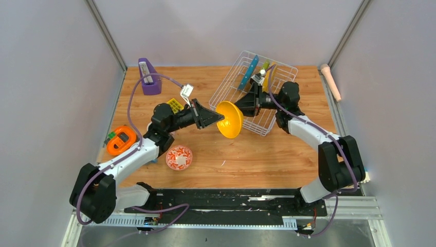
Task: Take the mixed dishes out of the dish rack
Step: Pick up the bowl from the dish rack, then place the bowl at the center of the board.
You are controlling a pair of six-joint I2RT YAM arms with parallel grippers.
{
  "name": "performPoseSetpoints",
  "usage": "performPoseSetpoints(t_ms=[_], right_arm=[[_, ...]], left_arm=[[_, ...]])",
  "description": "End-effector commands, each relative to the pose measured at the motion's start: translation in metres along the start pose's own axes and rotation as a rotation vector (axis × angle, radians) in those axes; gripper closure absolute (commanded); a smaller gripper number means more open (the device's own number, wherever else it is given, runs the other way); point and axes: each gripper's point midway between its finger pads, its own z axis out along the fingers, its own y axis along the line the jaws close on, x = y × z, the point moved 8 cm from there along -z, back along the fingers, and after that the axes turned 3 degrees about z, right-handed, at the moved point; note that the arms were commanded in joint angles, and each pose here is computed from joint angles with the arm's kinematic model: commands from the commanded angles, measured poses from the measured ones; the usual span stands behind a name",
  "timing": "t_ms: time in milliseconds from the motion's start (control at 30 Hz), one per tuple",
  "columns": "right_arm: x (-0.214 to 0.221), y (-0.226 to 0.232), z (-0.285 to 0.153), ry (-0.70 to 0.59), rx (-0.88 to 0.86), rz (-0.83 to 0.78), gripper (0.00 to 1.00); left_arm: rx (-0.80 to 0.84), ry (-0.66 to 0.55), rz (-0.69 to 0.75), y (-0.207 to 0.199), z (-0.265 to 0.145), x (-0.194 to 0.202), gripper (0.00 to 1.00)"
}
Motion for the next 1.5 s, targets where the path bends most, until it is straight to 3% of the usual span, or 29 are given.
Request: performPoseSetpoints(t_ms=[0, 133, 333, 433, 833, 1133, 1467], right_arm=[[0.004, -0.003, 0.010, 0.032, 0.006, -0.060, 0.63], [0.000, -0.004, 0.008, -0.061, 0.071, -0.097, 0.48], [-0.007, -0.007, -0.007, -0.265, 0.222, -0.166, 0.12], [-0.005, -0.013, -0.022, -0.372, 0.282, -0.191, 0.01], [0.020, -0.040, -0.091, -0.810, 0.730, -0.445, 0.00], [0.044, -0.040, -0.128, -1.073, 0.831, -0.555, 0.00], [0.044, -0.042, -0.129, -1.069, 0.842, -0.565, 0.00]], left_arm=[[0.052, -0.077, 0.034, -0.014, 0.002, -0.015, 1.00], [0.034, -0.096, 0.034, -0.015, -0.004, -0.013, 1.00], [-0.059, -0.074, 0.029, -0.013, -0.014, -0.007, 1.00], [-0.119, -0.065, 0.052, -0.013, -0.024, -0.003, 1.00], [-0.629, 0.062, -0.025, 0.024, -0.073, 0.036, 1.00], [-0.818, 0.197, -0.103, 0.058, -0.075, 0.060, 1.00], [-0.958, 0.333, -0.134, 0.092, -0.064, 0.071, 0.99]])
